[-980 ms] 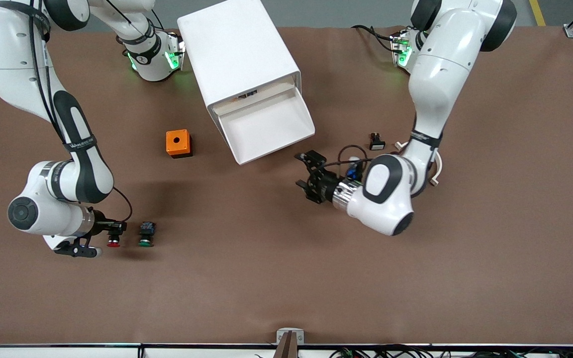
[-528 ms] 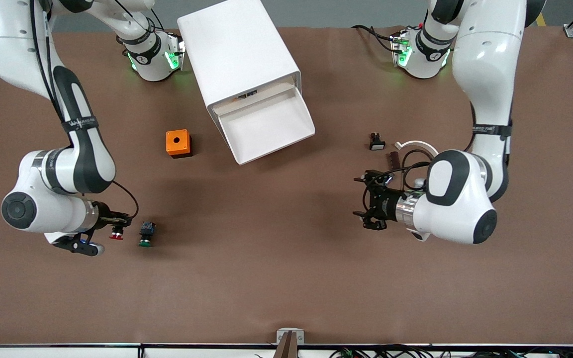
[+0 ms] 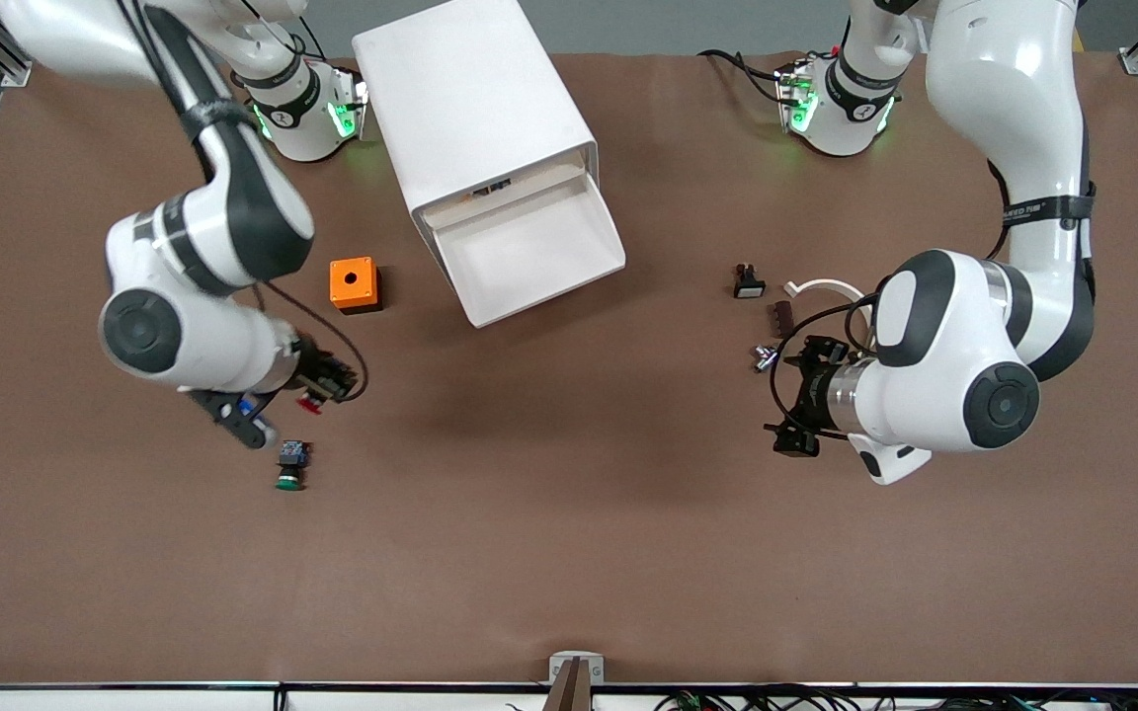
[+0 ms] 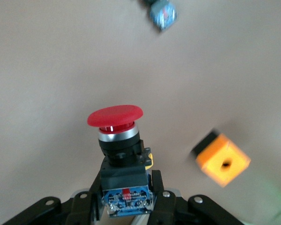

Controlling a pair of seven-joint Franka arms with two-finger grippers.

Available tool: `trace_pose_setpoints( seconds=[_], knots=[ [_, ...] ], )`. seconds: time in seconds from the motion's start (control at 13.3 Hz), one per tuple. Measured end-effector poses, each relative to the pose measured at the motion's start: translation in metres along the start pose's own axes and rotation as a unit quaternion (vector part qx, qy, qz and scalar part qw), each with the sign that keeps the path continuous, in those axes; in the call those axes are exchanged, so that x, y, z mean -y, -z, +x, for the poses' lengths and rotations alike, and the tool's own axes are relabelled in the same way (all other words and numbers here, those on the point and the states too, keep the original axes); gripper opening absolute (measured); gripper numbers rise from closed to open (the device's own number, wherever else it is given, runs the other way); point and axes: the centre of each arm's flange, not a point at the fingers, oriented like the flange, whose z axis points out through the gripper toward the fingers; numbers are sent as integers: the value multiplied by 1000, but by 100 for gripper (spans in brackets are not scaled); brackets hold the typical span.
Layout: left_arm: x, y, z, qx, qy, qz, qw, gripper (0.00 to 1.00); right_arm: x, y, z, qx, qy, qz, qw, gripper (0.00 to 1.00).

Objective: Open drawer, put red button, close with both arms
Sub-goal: 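Lift the red button with the right gripper toward the open drawer, then lower the red button into the drawer and open the right gripper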

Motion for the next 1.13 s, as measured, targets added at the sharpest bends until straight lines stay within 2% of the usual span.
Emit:
trace_pose_setpoints(
  seconds=[0.08, 0.23, 0.45, 0.6, 0.75, 1.13],
  knots=[
    [1, 5, 4, -17, -13, -6, 1000, 100, 8, 2, -26, 6, -32, 3, 999, 42],
    [2, 14, 6, -29, -32, -16, 999, 100, 18, -1, -70, 25, -92, 4, 995, 42],
    [6, 33, 5, -33, -47, -35, 998, 100, 33, -27, -134, 28, -160, 9, 987, 42],
    [8, 43, 3, -35, -50, -47, 997, 100, 40, -51, -174, 30, -192, 27, 980, 42],
    [6, 46, 1, -38, -56, -57, 996, 100, 42, -75, -203, 32, -213, 37, 976, 42],
    [5, 40, -11, -39, -68, -53, 996, 100, 45, -103, -253, 24, -252, 66, 965, 42]
  ],
)
